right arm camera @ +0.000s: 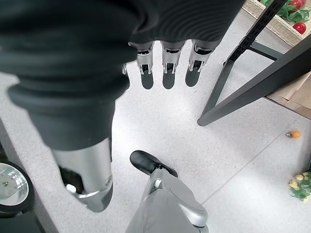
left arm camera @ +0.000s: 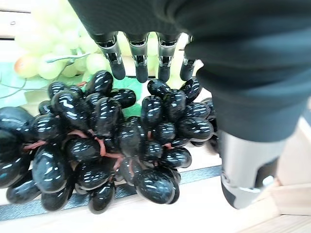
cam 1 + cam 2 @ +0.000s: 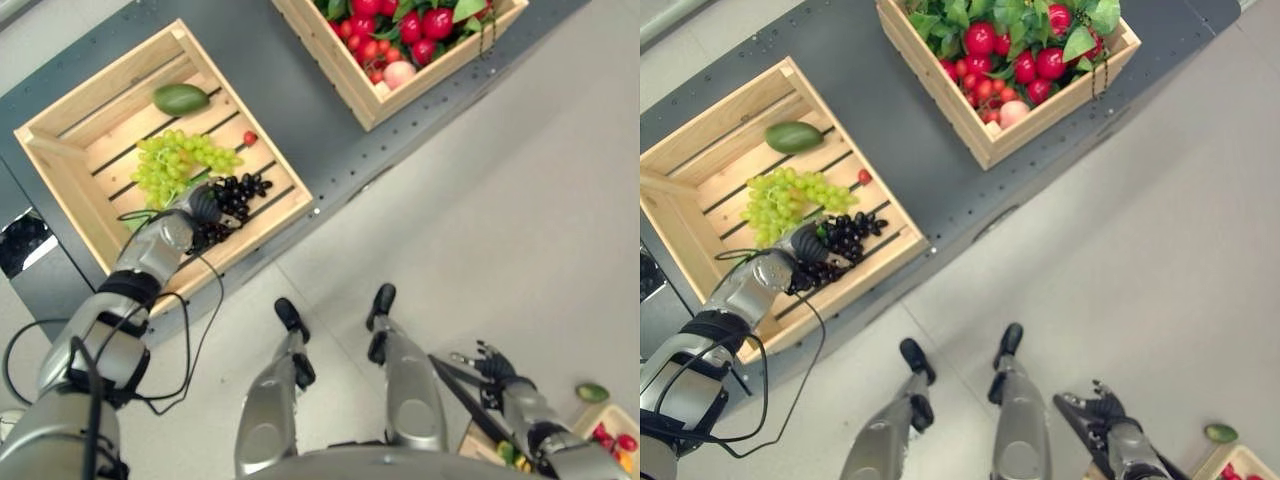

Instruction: Pick up the fruits from the basket on one side to the basket on the other side

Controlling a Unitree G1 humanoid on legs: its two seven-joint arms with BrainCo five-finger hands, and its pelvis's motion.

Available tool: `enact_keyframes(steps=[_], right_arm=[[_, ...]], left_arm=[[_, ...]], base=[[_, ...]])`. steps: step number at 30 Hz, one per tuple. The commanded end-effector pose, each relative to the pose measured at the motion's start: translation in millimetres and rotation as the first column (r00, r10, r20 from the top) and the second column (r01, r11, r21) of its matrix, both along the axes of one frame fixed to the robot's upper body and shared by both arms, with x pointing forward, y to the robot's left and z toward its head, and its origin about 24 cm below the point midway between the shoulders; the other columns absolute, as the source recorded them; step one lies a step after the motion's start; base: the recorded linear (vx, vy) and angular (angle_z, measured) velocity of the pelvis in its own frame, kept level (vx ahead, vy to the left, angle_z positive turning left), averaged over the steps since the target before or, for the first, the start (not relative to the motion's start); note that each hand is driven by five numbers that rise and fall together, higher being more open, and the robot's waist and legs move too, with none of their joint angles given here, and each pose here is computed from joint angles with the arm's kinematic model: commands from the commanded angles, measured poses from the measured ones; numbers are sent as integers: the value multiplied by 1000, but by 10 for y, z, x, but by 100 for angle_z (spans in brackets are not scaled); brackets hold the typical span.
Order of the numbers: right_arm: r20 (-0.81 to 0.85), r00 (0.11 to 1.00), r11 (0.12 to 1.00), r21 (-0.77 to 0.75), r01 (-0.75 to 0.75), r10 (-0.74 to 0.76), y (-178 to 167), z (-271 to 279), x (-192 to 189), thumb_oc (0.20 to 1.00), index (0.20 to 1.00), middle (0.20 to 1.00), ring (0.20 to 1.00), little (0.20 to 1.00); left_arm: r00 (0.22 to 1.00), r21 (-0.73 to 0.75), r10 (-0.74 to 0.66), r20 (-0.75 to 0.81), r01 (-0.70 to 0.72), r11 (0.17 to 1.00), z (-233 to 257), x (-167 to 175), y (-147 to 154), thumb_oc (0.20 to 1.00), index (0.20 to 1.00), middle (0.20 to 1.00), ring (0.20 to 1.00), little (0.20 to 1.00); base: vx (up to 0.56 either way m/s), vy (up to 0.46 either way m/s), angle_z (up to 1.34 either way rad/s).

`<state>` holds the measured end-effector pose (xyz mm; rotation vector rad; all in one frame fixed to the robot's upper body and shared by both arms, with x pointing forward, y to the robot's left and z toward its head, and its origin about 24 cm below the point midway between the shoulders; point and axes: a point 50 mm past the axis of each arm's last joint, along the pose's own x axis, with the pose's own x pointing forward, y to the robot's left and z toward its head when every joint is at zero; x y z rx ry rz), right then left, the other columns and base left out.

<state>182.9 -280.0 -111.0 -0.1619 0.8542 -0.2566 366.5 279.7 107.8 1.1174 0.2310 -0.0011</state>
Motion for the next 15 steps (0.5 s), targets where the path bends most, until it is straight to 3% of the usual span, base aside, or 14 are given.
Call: enact_keyframes(steps=[1, 15], right_arm=[[20, 1000, 1000, -18, 24, -24, -52, 35, 26, 1000, 1000, 1000, 1000, 1000], [68, 998, 1000, 3, 10, -10, 50, 67, 136, 1000, 1000, 1000, 1000, 1000]], left_arm=[[999, 25, 29, 15, -30, 999, 87, 43, 70, 1000, 1000, 1000, 1000, 1000], [999, 41, 49, -16, -49, 998, -30, 48, 52, 1000, 1000, 1000, 1000, 1000]], base=[[2, -5, -6], [3, -2, -3]])
